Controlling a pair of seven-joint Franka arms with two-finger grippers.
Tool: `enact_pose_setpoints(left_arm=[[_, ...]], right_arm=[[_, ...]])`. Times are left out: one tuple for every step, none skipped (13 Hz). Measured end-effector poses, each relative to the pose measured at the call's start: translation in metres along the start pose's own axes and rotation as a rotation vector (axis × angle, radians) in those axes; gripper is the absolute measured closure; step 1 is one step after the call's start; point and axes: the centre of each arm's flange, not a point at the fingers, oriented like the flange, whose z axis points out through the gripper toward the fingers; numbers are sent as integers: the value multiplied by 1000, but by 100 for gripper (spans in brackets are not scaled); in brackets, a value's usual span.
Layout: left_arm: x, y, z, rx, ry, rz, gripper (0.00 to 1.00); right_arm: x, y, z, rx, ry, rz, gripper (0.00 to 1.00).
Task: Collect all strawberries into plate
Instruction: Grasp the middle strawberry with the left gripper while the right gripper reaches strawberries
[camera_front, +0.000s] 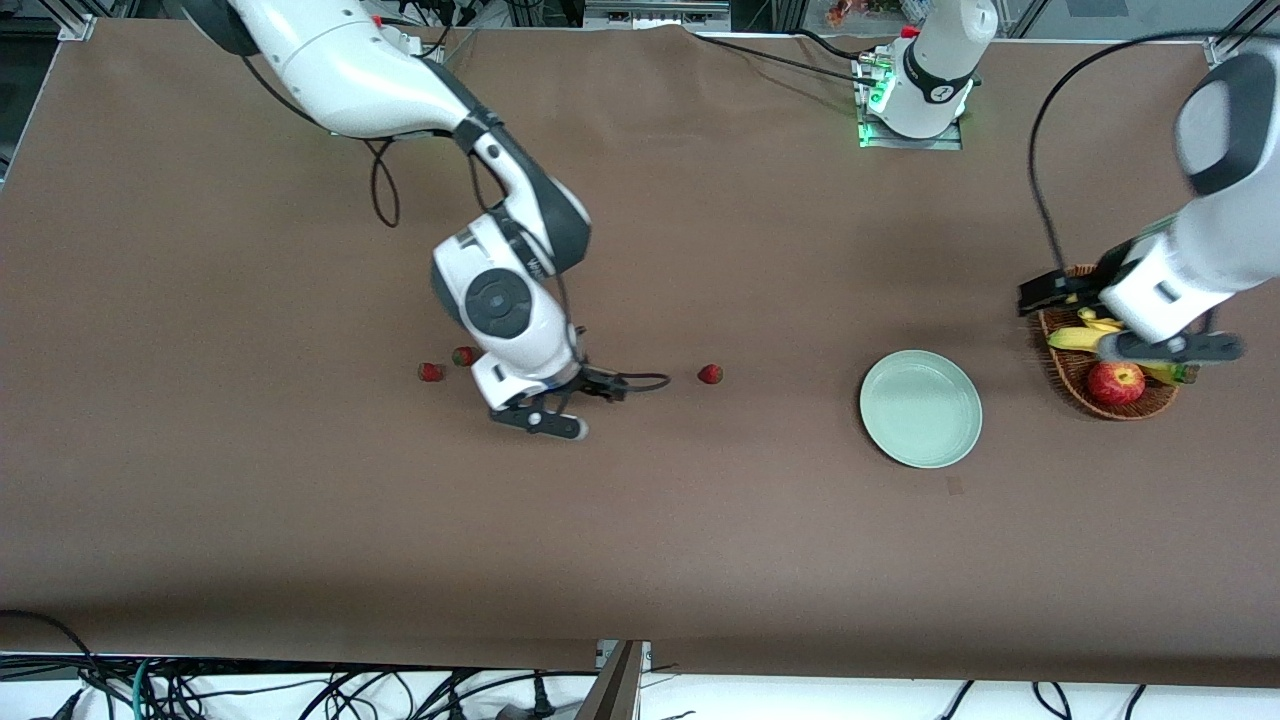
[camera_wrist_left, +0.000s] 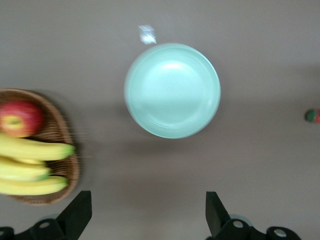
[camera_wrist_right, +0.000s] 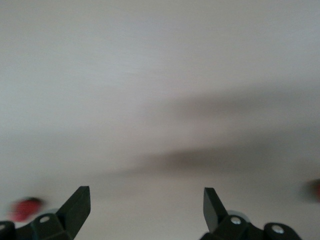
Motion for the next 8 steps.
enact_pose_setpoints(left_arm=[[12, 23, 27, -4, -27, 32, 0], [24, 47, 51, -8, -30, 56, 0], [33, 71, 70, -16, -17, 65, 0], [42, 91, 85, -28, 7, 64, 0], [49, 110, 99, -44, 36, 51, 0], [55, 133, 114, -67, 63, 26, 0], [59, 160, 134, -93, 83, -6, 0], [60, 191, 157, -114, 94, -38, 0]], right_arm=[[0, 24, 10, -28, -30, -50, 0], [-2, 45, 20, -53, -59, -84, 0], [-4, 66, 29, -77, -83, -111, 0], [-5, 85, 35, -99, -103, -139, 0], [-6, 104, 42, -118, -123, -165, 0], [-6, 123, 47, -133, -142, -181, 0], [-6, 139, 53, -142, -157, -190, 0], [-8, 149, 60, -142, -161, -190, 0]])
